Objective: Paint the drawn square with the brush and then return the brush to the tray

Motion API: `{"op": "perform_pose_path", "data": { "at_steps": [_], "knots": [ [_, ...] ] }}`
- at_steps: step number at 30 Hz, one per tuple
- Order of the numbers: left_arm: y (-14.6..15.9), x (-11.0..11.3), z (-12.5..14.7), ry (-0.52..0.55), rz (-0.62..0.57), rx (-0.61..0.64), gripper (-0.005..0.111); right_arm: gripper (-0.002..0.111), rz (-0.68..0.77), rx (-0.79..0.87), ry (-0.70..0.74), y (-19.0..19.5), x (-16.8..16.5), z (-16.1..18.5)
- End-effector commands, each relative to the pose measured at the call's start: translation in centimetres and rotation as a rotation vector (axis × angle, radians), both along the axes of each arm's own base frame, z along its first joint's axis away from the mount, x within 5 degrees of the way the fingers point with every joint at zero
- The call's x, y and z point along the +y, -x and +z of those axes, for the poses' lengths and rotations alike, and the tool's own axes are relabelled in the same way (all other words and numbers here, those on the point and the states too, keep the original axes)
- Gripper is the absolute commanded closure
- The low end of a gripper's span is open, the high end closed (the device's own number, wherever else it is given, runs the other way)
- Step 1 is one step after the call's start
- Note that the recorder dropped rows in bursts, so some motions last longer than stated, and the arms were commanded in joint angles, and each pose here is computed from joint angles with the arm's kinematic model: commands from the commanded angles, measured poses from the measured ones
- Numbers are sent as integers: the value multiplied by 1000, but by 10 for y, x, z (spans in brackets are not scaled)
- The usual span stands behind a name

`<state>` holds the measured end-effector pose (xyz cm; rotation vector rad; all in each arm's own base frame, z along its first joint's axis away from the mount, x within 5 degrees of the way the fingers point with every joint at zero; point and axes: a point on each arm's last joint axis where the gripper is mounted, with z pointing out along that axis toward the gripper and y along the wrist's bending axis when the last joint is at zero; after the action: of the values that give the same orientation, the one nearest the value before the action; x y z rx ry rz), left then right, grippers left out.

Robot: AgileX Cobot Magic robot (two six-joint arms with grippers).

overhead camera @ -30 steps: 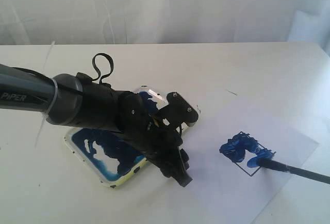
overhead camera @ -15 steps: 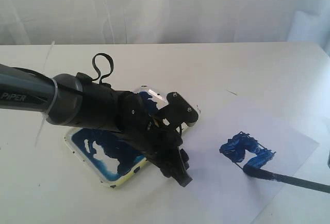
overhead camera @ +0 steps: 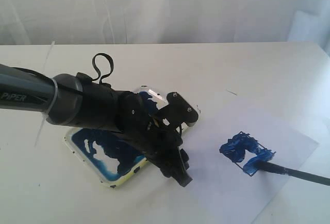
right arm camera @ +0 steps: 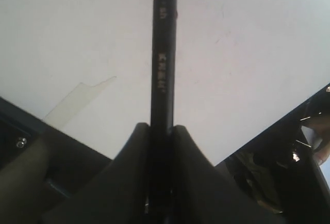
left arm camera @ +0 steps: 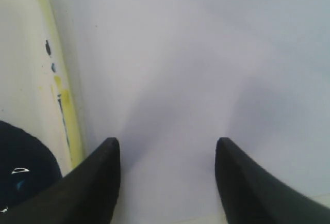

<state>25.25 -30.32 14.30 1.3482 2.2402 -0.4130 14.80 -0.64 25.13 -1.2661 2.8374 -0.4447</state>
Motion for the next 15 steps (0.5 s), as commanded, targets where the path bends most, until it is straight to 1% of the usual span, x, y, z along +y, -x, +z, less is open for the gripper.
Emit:
{"op": "perform_pose_path", "data": {
  "at_steps": [1, 6, 8, 11, 15],
  "knots": [
    [6, 2, -11, -36, -10, 56, 48, 108, -28, -10, 10, 1, -1, 1],
    [6, 2, -11, -36, -10, 56, 48, 108, 17, 7, -8, 2, 1, 0],
    [6, 2, -11, -36, -10, 56, 48, 108, 15, 10, -26, 2, 2, 0],
    [6, 2, -11, -36, -10, 56, 48, 108, 68, 26, -78, 2, 7, -2],
    [6, 2, -11, -36, -10, 56, 48, 108, 58, 14, -78, 1, 7, -1]
  ]
}}
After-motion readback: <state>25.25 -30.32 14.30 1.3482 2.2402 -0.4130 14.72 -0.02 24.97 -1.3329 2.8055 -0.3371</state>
